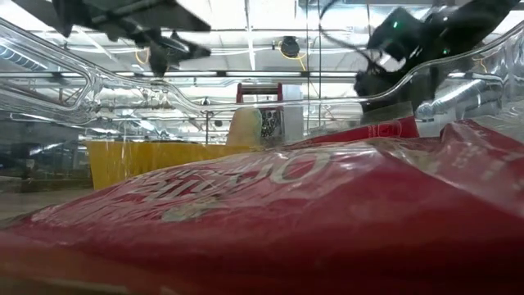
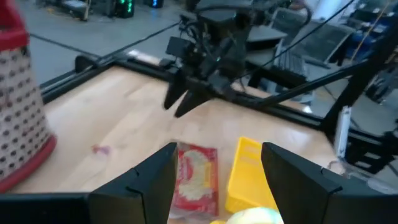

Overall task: Pick & Place Food Item
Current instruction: Put the red popcorn bag into the transparent bin

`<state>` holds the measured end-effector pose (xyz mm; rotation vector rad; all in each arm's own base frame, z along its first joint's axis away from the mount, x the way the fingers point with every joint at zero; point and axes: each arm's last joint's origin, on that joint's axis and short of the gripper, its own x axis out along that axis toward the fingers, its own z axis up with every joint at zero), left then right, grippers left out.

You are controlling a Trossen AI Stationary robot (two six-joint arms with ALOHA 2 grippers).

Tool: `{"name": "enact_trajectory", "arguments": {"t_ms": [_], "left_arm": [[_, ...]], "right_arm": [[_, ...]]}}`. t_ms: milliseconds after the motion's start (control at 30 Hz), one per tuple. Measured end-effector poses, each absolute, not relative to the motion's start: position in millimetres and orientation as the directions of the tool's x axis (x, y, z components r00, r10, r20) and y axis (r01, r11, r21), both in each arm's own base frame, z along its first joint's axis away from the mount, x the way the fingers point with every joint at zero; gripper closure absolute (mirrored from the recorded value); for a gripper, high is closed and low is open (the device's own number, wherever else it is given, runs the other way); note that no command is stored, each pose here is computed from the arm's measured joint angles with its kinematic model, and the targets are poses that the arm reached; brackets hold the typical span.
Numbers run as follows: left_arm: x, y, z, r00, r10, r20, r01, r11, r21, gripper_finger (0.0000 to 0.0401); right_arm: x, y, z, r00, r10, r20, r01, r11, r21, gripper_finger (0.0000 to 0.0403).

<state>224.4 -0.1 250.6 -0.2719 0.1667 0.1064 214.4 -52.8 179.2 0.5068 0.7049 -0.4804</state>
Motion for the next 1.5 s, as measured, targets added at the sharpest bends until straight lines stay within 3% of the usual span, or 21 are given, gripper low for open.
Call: {"name": "enact_trajectory", "arguments": {"t_ms": [300, 433, 700, 900, 1167, 1500], "left_arm": [[228.4, 16.7, 235.0, 0.967, 0.094, -0.237, -0.158, 0.950, -0.270, 0.0167], [230.0, 17.3, 230.7, 0.961, 0.095, -0.260, -0.165, 0.951, -0.263, 0.0167], [229.4, 17.2, 228.9, 0.956, 0.092, -0.280, -0.164, 0.955, -0.247, 0.0167], [229.0, 17.1, 227.4, 0.951, 0.092, -0.295, -0.169, 0.953, -0.249, 0.0167], [229.1, 17.1, 227.7, 0.952, 0.092, -0.294, -0.169, 0.953, -0.250, 0.0167], [229.1, 17.2, 227.8, 0.952, 0.096, -0.292, -0.174, 0.951, -0.255, 0.0167]], "right_arm": [[203.6, -72.3, 156.5, 0.620, 0.054, -0.783, 0.592, 0.622, 0.512, 0.0231], [202.6, -71.9, 132.7, 0.537, 0.099, -0.838, 0.652, 0.581, 0.487, 0.0220], [224.1, -76.5, 112.9, 0.617, 0.203, -0.760, 0.582, 0.533, 0.614, 0.0159], [229.5, -77.8, 104.8, 0.633, 0.220, -0.743, 0.557, 0.537, 0.633, 0.0148], [230.1, -74.8, 102.4, 0.608, 0.148, -0.780, 0.554, 0.624, 0.551, 0.0188], [231.6, -71.4, 101.1, 0.587, 0.063, -0.807, 0.557, 0.692, 0.458, 0.0306]]}}
